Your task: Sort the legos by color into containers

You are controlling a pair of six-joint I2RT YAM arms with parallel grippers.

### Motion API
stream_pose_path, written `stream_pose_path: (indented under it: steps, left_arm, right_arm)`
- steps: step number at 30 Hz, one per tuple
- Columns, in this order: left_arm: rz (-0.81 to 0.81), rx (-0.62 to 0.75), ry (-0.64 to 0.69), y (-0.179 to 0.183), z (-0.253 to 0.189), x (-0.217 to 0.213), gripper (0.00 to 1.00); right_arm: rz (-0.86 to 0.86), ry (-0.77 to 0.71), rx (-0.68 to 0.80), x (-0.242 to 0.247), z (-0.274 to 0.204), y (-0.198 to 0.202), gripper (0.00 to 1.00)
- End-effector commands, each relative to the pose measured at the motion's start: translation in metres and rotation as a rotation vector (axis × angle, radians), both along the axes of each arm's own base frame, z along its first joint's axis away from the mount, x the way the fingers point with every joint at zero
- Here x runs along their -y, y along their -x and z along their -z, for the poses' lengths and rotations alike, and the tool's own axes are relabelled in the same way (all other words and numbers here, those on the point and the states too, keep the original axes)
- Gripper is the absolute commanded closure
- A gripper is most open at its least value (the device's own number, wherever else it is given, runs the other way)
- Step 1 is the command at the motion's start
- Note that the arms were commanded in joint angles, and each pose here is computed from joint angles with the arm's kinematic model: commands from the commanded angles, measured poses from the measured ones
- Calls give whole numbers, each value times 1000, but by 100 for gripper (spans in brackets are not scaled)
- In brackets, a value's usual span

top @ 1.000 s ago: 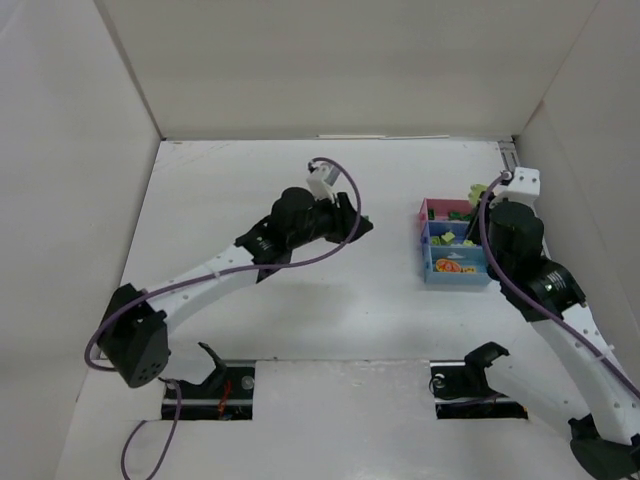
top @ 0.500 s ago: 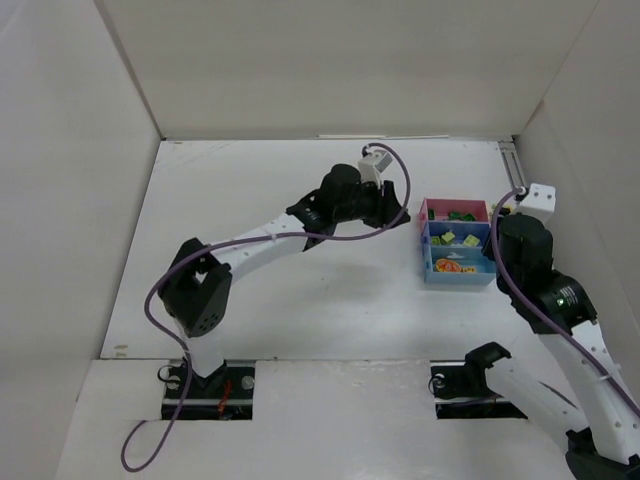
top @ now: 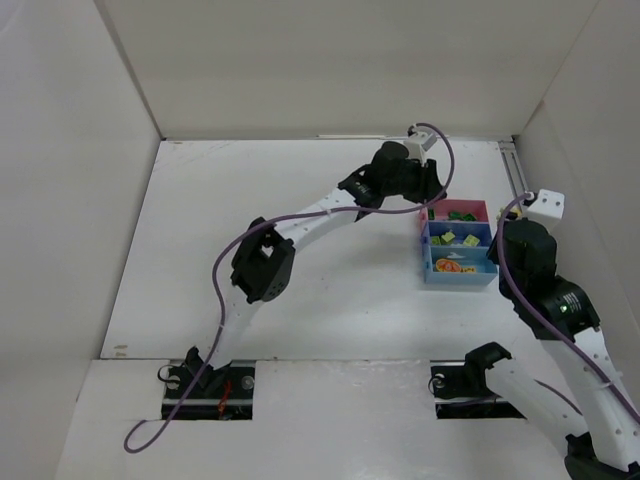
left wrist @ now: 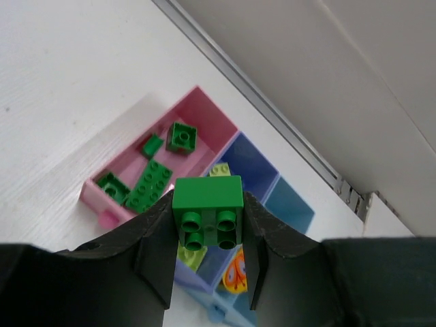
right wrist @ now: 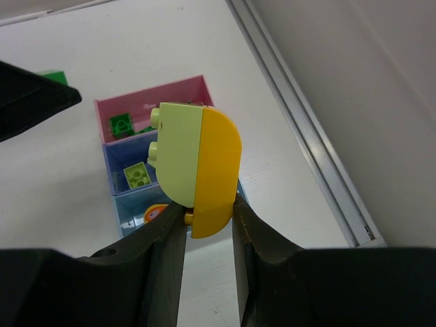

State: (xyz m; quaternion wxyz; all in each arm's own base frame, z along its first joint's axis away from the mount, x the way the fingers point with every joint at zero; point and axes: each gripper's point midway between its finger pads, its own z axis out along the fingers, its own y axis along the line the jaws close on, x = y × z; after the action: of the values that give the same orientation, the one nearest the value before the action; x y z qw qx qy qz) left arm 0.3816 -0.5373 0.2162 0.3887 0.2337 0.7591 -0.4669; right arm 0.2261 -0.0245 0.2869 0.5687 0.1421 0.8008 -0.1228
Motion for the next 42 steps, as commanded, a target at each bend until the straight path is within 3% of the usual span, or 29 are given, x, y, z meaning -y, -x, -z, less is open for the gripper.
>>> stream_pose_path:
  steps: [1, 3, 5, 13, 27, 29, 33, 34, 37, 39, 42]
  left_arm:
    - [18, 77, 67, -8, -30, 26, 100]
    - [13, 50, 68, -19, -6, 40, 100]
    - [-5, 71, 135, -28, -24, 50, 100]
    - [-144, 91, 166, -60, -1, 62, 100]
    - [-149, 28, 109, -56, 40, 65, 99]
    - [-160, 30, 108, -57, 40, 65, 95]
    - [-151, 29, 108, -52, 40, 69, 76]
    - [-164, 26, 98, -54, 45, 67, 66]
    - [-173, 23, 91, -54, 49, 65, 60]
    - [-173, 28, 98, -54, 43, 65, 47]
    - [-173, 28, 98, -54, 42, 65, 42]
  right_arm:
    - [33, -5, 17, 6, -1, 3, 100]
    - [33, -8, 25, 6, -3, 5, 100]
    - [25, -17, 18, 4, 1, 4, 100]
    - [25, -21, 27, 5, 1, 7, 100]
    - [16, -28, 34, 4, 2, 7, 99]
    - [16, -28, 34, 4, 2, 7, 99]
    - [16, -28, 34, 4, 2, 7, 98]
    - [16, -28, 34, 4, 2, 7, 98]
    - [16, -28, 34, 4, 2, 7, 98]
    - [13, -20, 30, 4, 2, 7, 98]
    - [13, -20, 30, 4, 2, 7, 98]
